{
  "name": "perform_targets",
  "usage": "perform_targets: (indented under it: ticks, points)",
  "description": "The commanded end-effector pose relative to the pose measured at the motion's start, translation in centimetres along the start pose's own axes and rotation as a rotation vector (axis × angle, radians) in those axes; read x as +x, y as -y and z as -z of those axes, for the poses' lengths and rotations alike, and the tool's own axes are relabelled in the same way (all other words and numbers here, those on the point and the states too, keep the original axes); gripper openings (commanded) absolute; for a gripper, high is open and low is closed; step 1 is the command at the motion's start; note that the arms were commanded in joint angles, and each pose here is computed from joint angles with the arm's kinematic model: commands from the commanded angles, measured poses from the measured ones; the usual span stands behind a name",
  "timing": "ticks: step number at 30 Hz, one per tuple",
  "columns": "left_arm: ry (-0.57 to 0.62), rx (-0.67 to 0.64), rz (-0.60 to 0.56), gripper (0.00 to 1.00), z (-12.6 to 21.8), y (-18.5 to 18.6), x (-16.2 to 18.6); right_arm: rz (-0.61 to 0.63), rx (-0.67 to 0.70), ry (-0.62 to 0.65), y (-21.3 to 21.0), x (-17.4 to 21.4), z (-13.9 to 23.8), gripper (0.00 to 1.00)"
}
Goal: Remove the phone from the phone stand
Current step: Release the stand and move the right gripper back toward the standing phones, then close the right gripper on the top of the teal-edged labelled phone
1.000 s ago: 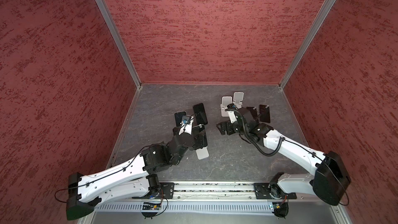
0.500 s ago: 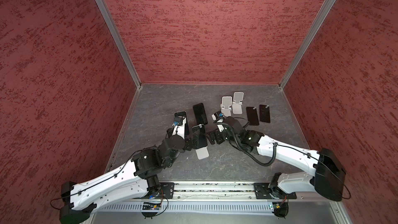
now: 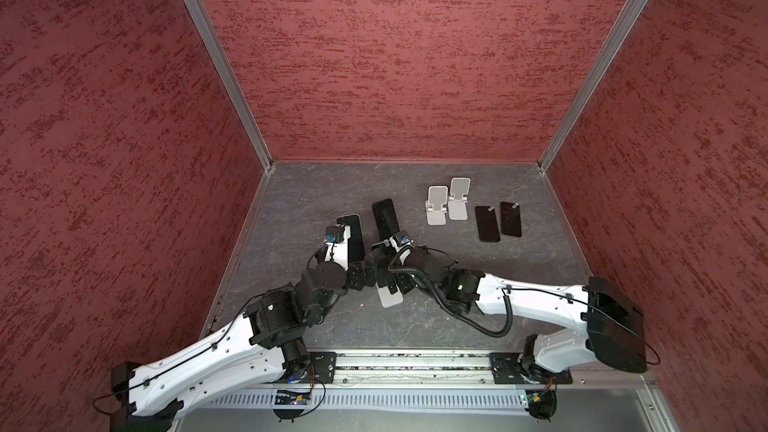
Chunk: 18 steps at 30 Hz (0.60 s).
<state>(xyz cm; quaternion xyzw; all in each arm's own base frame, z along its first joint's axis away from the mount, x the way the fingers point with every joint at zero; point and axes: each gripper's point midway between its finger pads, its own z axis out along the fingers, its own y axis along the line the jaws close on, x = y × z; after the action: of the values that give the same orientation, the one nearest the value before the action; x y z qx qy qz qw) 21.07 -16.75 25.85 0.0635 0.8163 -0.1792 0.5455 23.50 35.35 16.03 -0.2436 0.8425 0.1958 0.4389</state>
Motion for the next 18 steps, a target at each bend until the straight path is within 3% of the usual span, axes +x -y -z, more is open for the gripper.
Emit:
perform_targets:
  ticks: [1, 18]
  points:
    - [-0.006, 0.009, -0.002, 1.00, -0.2, 0.2, 0.0, -0.028, 0.028, 0.071, -0.1, -0.8, -0.4, 0.99]
    - [-0.008, 0.036, 0.005, 1.00, -0.3, 0.7, 0.0, -0.080, -0.009, 0.071, -2.0, -0.1, -2.2, 0.99]
